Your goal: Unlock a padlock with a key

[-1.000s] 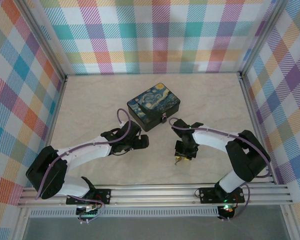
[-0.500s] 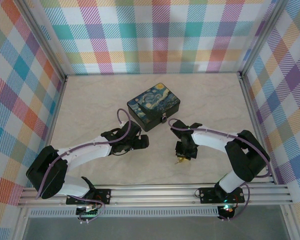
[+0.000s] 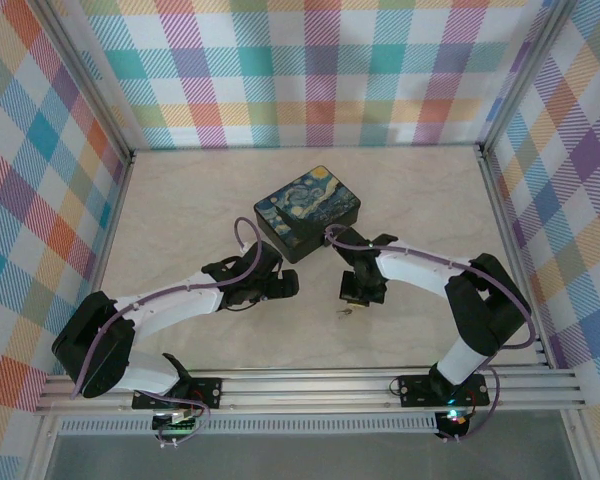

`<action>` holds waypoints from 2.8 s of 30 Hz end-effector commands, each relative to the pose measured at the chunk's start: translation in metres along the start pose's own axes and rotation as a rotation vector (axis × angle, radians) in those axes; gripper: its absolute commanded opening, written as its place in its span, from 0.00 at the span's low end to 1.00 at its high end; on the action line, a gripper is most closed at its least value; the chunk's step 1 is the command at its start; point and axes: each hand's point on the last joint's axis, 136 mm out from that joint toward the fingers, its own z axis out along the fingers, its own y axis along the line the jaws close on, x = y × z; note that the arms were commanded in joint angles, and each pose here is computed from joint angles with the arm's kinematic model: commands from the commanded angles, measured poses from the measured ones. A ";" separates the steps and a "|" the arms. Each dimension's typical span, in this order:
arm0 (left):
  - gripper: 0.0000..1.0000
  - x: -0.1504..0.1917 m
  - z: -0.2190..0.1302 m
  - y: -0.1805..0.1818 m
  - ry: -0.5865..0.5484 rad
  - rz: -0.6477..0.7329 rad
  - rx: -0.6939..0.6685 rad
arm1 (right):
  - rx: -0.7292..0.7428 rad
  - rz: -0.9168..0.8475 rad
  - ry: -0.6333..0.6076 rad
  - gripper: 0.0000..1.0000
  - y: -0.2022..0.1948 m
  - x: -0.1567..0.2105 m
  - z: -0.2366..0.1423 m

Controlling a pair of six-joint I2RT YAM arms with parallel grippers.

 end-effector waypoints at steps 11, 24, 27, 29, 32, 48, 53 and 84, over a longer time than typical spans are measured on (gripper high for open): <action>0.95 -0.009 -0.007 -0.044 0.024 0.033 0.147 | -0.098 -0.203 -0.058 0.00 0.020 -0.007 -0.029; 0.63 -0.020 -0.023 -0.084 0.113 -0.021 0.639 | -0.618 -0.632 -0.306 0.00 0.093 -0.011 -0.098; 0.59 -0.023 -0.034 -0.091 0.104 0.008 0.701 | -0.708 -0.627 -0.344 0.00 0.096 -0.019 -0.109; 0.58 -0.024 -0.041 -0.097 0.099 0.021 0.751 | -0.765 -0.612 -0.342 0.00 0.096 -0.024 -0.115; 0.56 -0.023 -0.048 -0.103 0.088 0.050 0.809 | -0.870 -0.638 -0.318 0.00 0.102 -0.021 -0.126; 0.51 -0.032 -0.063 -0.116 0.005 0.119 0.917 | -1.002 -0.621 -0.240 0.02 0.109 -0.016 -0.138; 0.44 -0.039 -0.074 -0.116 -0.038 0.128 0.943 | -1.010 -0.647 -0.235 0.00 0.108 -0.010 -0.138; 0.29 -0.051 -0.084 -0.129 -0.020 0.150 1.051 | -1.133 -0.723 -0.177 0.00 0.111 0.010 -0.147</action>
